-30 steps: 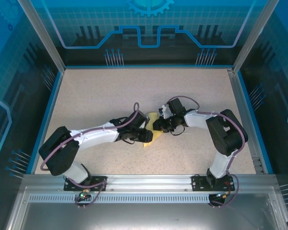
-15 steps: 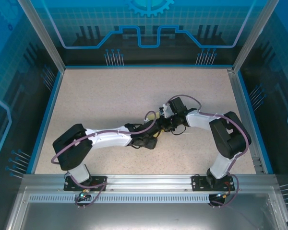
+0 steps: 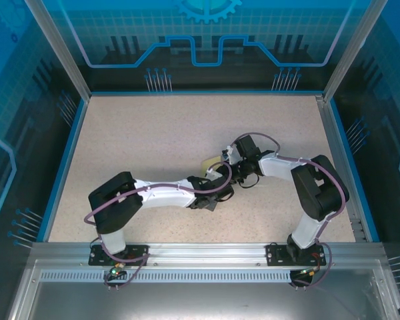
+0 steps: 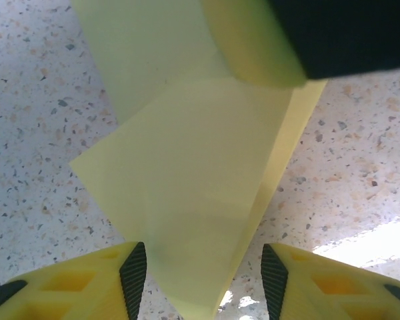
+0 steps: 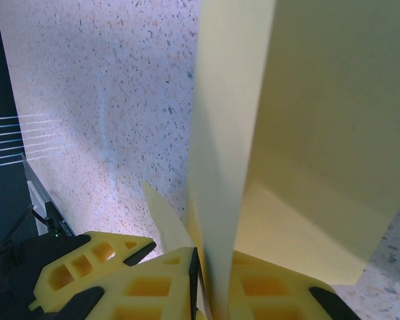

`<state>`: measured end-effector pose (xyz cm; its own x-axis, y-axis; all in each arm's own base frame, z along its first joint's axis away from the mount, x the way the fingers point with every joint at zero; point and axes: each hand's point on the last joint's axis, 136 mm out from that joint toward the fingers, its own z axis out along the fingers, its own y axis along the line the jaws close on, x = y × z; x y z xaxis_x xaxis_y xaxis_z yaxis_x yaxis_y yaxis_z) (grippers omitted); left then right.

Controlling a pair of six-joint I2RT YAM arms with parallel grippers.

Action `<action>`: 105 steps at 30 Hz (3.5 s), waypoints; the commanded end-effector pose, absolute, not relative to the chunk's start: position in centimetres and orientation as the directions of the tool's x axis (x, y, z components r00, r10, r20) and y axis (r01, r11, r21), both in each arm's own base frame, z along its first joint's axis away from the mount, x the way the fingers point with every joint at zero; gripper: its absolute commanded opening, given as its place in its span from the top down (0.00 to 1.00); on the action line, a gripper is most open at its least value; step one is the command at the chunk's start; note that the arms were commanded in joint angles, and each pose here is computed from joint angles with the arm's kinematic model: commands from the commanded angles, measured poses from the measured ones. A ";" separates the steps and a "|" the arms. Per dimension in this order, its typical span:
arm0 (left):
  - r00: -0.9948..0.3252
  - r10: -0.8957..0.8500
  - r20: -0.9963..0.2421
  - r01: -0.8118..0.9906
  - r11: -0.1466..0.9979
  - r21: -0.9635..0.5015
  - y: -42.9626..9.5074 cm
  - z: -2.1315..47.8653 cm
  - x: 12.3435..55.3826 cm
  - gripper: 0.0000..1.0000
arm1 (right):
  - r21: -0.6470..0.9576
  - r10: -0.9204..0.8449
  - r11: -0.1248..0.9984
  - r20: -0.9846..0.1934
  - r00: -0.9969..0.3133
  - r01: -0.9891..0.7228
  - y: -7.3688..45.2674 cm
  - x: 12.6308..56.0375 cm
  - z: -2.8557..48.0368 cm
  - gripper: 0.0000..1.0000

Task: Fold a paper plane with a square sheet of paper (pick it up from the middle)
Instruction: Fourth fold the wing at the center of the table.

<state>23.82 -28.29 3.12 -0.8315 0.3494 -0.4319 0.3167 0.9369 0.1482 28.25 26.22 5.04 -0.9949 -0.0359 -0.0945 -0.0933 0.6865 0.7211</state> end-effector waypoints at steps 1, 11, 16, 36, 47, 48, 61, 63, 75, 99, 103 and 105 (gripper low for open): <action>-0.830 0.341 -0.441 0.279 0.939 0.201 -27.5 3.4 24.1 0.53 | 0.742 -0.040 0.662 -0.101 -0.994 -0.102 26.5 28.6 6.4 0.84; -0.830 0.342 -0.439 0.277 0.938 0.207 -27.4 3.0 24.2 0.68 | 0.739 -0.036 0.666 -0.100 -0.994 -0.098 26.3 28.6 6.4 0.84; -0.829 0.343 -0.442 0.275 0.938 0.213 -27.3 2.9 24.2 0.74 | 0.737 -0.037 0.669 -0.096 -0.995 -0.096 26.3 28.5 6.3 0.84; -0.844 0.271 -0.462 0.254 0.962 0.101 -27.2 2.9 24.8 0.98 | 0.731 -0.032 0.673 -0.118 -0.993 -0.108 25.8 28.7 7.1 0.76; -0.919 0.076 -0.386 0.231 0.899 -0.372 -27.4 3.4 25.1 0.98 | 0.735 -0.002 0.654 -0.233 -0.972 -0.178 24.5 29.1 10.4 0.50; -0.925 0.067 -0.373 0.229 0.883 -0.410 -27.6 3.4 25.1 0.98 | 0.740 -0.003 0.647 -0.240 -0.971 -0.185 24.6 29.1 10.6 0.49; -0.964 -0.039 -0.262 0.137 0.771 -0.622 -27.3 3.5 26.1 0.97 | 0.759 -0.135 0.597 -0.224 -0.965 -0.260 28.8 27.6 9.5 0.62; -0.965 -0.046 -0.259 0.130 0.771 -0.623 -27.1 3.6 26.3 0.97 | 0.747 -0.140 0.612 -0.219 -0.966 -0.258 29.3 27.7 8.9 0.64; -0.970 -0.038 -0.240 0.117 0.792 -0.599 -26.4 3.0 26.4 0.83 | 0.748 -0.123 0.629 -0.173 -0.977 -0.211 30.6 29.1 6.7 0.72; -0.957 0.075 -0.280 0.204 0.860 -0.468 -25.8 2.0 26.6 0.73 | 0.741 -0.114 0.642 -0.161 -0.980 -0.196 30.6 29.9 6.3 0.72; -0.956 0.073 -0.286 0.202 0.868 -0.453 -25.6 1.9 26.8 0.78 | 0.740 -0.115 0.644 -0.160 -0.980 -0.196 30.5 29.8 6.3 0.72; -0.955 0.070 -0.287 0.198 0.873 -0.446 -25.5 1.8 26.8 0.80 | 0.740 -0.116 0.643 -0.162 -0.980 -0.198 30.5 29.8 6.4 0.72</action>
